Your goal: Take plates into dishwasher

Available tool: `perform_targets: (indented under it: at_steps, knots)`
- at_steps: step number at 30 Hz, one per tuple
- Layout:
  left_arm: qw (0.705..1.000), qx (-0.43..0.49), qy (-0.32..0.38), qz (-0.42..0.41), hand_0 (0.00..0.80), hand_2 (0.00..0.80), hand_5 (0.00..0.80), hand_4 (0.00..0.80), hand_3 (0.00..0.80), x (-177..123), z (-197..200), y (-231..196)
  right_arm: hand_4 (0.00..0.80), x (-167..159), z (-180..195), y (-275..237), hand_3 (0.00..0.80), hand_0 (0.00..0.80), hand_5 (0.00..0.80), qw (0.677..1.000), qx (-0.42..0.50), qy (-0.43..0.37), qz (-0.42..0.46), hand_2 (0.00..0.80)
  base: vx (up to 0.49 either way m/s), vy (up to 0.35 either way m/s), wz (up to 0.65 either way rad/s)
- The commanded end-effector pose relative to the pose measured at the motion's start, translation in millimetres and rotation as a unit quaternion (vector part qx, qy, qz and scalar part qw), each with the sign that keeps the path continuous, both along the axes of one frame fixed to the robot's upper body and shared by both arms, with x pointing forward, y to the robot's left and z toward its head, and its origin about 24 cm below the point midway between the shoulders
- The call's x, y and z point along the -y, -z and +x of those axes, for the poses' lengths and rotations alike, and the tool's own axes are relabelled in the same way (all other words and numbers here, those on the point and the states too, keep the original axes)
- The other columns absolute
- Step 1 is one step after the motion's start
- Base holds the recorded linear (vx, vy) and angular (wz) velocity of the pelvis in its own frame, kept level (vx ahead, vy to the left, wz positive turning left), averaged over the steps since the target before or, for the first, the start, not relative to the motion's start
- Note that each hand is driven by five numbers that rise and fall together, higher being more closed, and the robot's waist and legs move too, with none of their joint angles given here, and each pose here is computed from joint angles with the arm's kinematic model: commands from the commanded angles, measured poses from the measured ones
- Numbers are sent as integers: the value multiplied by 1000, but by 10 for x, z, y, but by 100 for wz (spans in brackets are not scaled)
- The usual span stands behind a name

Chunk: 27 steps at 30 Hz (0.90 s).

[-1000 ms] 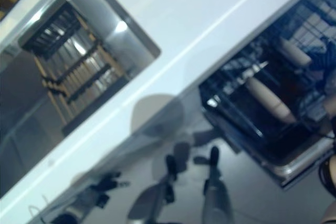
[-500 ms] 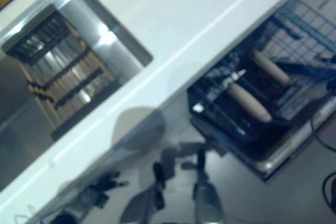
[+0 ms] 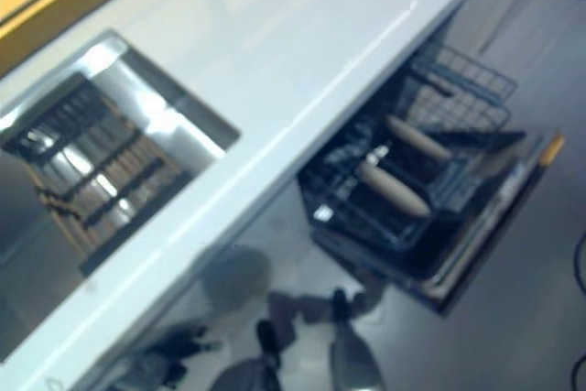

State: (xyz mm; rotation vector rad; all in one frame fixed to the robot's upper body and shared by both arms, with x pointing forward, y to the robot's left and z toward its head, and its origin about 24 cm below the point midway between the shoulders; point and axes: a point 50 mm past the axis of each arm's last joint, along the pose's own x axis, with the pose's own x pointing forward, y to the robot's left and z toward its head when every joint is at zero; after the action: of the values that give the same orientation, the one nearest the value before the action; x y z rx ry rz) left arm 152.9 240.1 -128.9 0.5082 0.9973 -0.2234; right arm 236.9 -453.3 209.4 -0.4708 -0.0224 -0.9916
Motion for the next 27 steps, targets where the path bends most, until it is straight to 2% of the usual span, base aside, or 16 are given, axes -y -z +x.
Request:
perform_targets:
  at_steps: [1, 10, 14, 19, 27]
  knots:
    - [999, 32, -2, 27, 0, 0, 0, 0, 0, -138, 223, -108, 0, 11, -6, 35, 0, 0, 0, 997, 49, -14, 58, 0, -8, 45, -12]
    - [998, 62, 20, -21, 0, 0, 0, 0, 0, 172, 371, -110, 0, -143, 172, 458, 0, 0, 0, 966, 115, -98, 208, 0, -30, 47, -10]
    - [997, 61, 23, -29, 0, 0, 0, 0, 0, 214, 359, -93, 0, -167, 167, 629, 0, 0, 0, 957, 126, -104, 240, 0, -8, 7, -4]
    - [997, 63, 31, -41, 0, 0, 0, 0, 0, 271, 334, -66, 0, -290, 191, 922, 0, 0, 0, 926, 162, -129, 315, 0, -14, 1, -2]
    - [996, 60, 45, -51, 0, 0, 0, 0, 0, 341, 330, -54, 0, -542, 273, 1258, 0, 0, 0, 895, 161, -208, 360, 0, -5, -9, 3]
